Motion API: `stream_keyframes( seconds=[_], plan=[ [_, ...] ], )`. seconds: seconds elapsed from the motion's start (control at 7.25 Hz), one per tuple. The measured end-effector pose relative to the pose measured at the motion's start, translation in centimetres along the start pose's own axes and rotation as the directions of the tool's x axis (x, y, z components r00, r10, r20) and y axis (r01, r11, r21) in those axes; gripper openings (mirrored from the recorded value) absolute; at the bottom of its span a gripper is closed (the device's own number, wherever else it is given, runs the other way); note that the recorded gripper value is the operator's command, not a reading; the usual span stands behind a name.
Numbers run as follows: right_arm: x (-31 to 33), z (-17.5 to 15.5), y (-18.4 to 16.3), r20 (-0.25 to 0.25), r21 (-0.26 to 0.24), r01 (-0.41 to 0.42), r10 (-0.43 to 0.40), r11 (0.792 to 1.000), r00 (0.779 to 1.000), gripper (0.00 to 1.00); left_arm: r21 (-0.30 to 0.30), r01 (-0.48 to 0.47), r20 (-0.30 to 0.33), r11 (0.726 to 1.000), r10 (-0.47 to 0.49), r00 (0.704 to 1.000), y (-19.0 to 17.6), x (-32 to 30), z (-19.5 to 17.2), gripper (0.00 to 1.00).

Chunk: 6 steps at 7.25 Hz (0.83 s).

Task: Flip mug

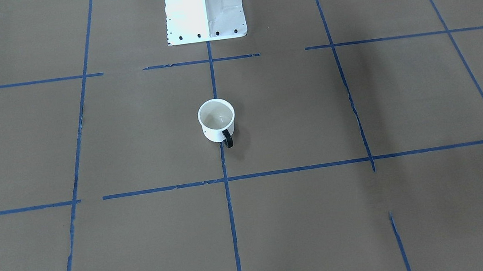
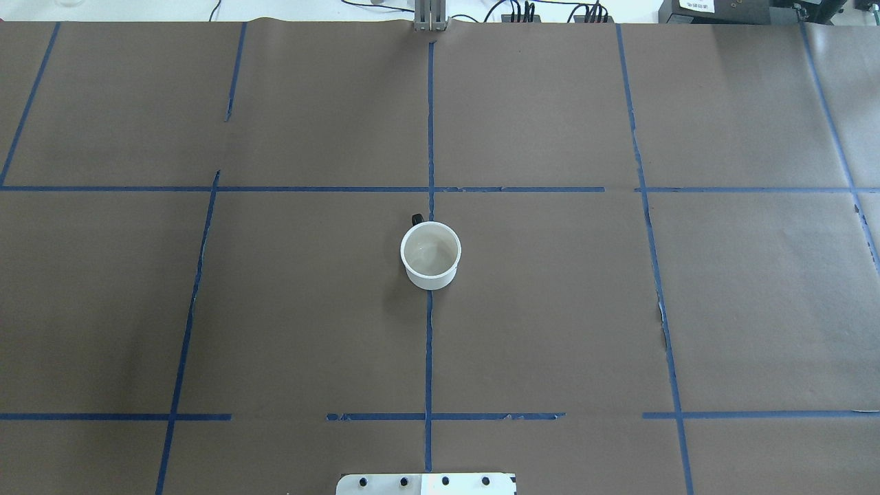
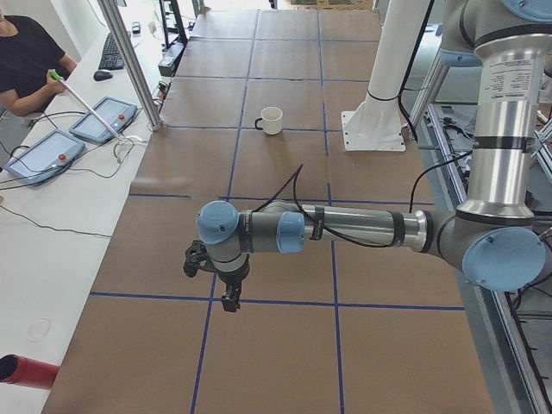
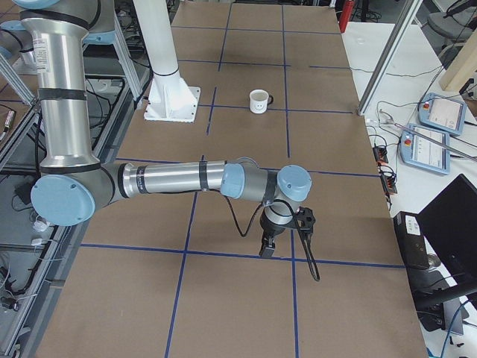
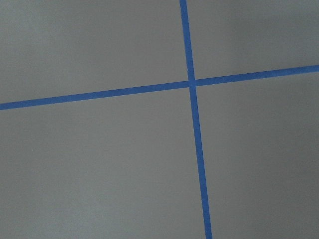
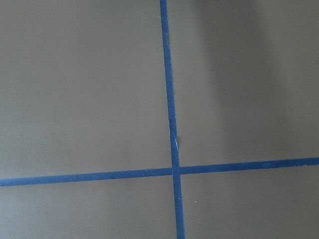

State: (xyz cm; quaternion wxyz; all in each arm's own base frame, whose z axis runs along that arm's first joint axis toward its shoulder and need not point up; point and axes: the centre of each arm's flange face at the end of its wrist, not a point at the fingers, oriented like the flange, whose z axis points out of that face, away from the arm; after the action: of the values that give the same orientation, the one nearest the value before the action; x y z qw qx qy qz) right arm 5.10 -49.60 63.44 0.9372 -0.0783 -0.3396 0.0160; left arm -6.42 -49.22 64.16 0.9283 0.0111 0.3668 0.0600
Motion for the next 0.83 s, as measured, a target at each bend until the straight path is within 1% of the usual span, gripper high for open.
stream_keyframes(
  seconds=[0.83],
  plan=[
    [0.00, 0.00, 0.00, 0.000, 0.000, 0.000, 0.000, 1.000, 1.000, 1.00, 0.007, 0.004, 0.001, 1.000, -0.004, 1.000, -0.05, -0.14, -0.41, 1.00]
  ],
)
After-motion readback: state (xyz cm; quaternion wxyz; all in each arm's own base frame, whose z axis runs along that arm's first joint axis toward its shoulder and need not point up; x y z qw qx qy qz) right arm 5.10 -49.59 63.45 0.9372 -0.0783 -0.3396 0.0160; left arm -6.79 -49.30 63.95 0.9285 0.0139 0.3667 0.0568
